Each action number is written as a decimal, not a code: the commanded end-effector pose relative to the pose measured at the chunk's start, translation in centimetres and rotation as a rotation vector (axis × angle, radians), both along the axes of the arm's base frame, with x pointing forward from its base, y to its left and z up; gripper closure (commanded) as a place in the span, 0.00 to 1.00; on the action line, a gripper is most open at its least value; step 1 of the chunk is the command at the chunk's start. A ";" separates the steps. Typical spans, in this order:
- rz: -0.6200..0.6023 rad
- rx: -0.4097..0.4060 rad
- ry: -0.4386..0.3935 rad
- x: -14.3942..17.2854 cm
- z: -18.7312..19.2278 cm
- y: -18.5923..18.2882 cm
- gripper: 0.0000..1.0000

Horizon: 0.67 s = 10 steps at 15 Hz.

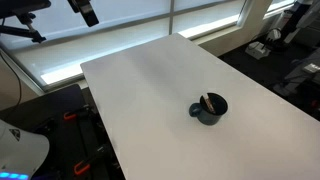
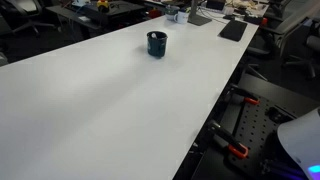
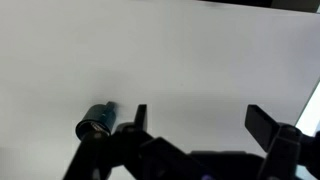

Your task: Take the red marker out of the green mug.

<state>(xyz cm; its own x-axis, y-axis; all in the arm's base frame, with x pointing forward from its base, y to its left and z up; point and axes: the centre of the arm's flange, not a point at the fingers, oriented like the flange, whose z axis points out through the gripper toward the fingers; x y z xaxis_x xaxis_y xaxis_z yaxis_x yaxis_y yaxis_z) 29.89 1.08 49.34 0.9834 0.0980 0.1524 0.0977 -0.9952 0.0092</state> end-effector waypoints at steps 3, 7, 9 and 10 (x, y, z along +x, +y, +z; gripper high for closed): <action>-0.011 0.000 0.000 0.4 0.0 0.1 0.00; -0.070 0.048 0.068 4.3 1.4 0.3 0.00; -0.093 0.099 0.089 7.4 1.8 0.7 0.00; -0.106 0.130 0.094 9.2 1.9 1.0 0.00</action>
